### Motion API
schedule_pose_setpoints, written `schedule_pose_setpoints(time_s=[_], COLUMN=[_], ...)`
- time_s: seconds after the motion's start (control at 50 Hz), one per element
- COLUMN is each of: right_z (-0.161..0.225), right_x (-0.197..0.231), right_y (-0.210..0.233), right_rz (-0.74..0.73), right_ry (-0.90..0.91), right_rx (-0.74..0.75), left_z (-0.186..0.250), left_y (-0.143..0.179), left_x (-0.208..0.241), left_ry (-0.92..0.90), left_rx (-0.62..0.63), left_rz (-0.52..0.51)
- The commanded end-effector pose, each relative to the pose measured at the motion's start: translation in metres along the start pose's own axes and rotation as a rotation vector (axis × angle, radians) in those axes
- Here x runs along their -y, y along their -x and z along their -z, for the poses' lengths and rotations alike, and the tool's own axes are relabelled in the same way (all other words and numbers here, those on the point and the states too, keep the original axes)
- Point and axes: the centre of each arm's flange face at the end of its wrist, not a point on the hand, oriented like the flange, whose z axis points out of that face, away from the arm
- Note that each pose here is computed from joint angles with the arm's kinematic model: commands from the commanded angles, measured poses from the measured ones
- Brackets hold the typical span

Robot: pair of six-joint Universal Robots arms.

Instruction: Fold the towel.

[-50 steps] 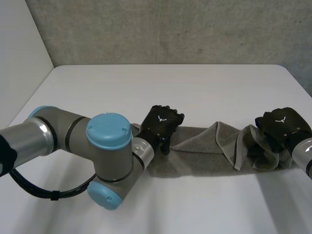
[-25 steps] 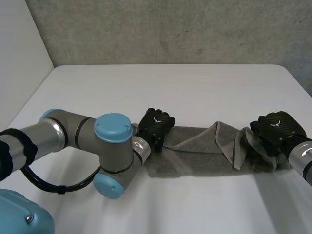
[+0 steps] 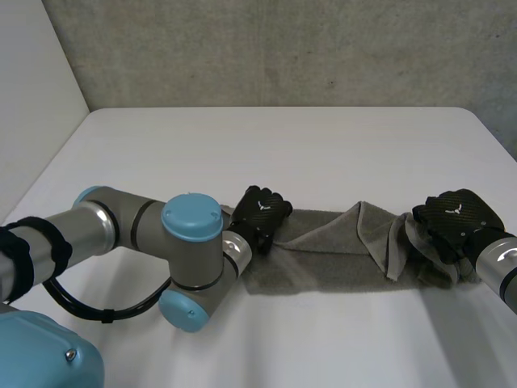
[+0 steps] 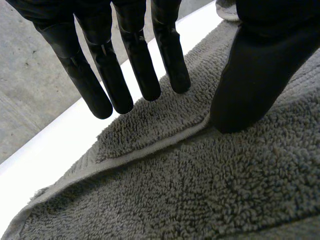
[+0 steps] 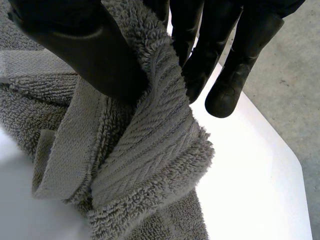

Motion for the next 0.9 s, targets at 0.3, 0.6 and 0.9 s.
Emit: schedule_pose_setpoints(time_s=[0.3,0.6,0.9], right_z=[-0.001,0.021,0.039], right_x=[-0.001,0.053,0.119], right_y=[0.001,-0.017,-0.047], right_rz=[-0.003,-0.027,-0.276], right_ry=[0.000,-0.147,-0.213], right_rx=[0.010,0.008,0.104], left_z=[-0.002,0.027,0.092], left_y=[-0.001,0.067,0.128], left_x=[-0.001,0.087,0.166], left_ry=[-0.021,-0.195,-0.370], left_rx=[0.009,0.168,0.317], left_rz=[-0.133,-0.102,-0.011])
